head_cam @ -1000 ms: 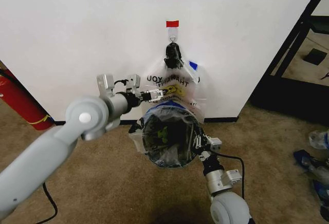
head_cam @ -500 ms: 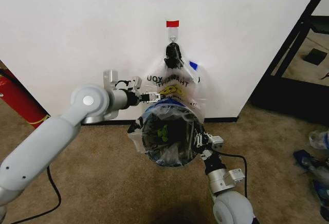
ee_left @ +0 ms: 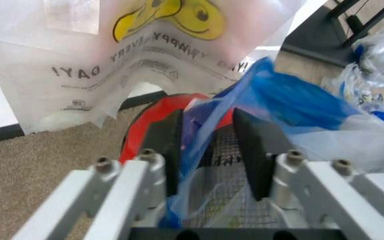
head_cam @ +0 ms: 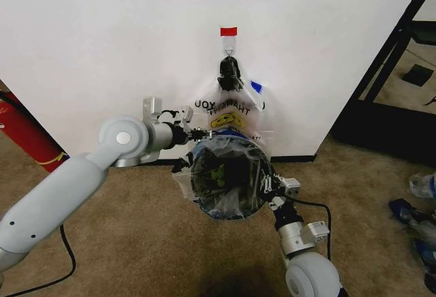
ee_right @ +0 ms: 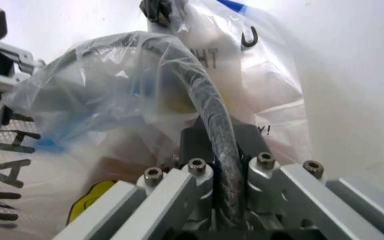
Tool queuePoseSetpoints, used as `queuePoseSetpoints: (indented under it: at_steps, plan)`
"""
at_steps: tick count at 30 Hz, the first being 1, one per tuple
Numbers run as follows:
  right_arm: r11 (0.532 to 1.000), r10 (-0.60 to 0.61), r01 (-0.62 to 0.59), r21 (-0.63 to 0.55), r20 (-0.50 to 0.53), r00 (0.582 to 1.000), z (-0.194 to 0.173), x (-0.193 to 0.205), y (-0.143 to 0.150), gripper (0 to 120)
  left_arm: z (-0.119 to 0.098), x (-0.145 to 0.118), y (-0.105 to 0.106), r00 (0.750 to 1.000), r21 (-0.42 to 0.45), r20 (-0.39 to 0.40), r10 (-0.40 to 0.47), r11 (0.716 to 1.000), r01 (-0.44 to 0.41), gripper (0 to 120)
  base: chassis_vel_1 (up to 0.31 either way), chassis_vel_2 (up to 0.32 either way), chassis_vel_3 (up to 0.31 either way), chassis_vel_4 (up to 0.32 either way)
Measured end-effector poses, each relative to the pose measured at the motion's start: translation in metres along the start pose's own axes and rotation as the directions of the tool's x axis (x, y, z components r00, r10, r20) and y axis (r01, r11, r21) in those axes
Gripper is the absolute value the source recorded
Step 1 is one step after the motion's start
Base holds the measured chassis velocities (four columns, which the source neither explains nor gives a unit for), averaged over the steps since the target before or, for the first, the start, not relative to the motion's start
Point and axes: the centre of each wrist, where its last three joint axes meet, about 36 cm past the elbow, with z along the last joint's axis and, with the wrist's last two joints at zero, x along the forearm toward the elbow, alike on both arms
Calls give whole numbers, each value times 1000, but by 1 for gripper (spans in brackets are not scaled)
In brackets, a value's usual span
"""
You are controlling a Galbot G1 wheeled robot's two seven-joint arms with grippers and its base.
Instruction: Pick up the garbage bag from the wall and place it over the trash bin.
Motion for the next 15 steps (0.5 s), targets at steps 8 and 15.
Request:
queuePoseSetpoints:
  at_steps: [8, 15]
  plan:
    - [1000, 8, -8, -7, -3, 1000, -1, 3, 2, 1, -5, -2, -2, 1000, -9, 10, -6, 1000, 6, 0, 0, 0, 0, 0]
    - [1000, 4, -4, -14, -4, 1000, -1, 4, 6, 1, -9, -8, -1, 1000, -19, 8, -24, 1000, 24, 0, 0, 0, 0, 0]
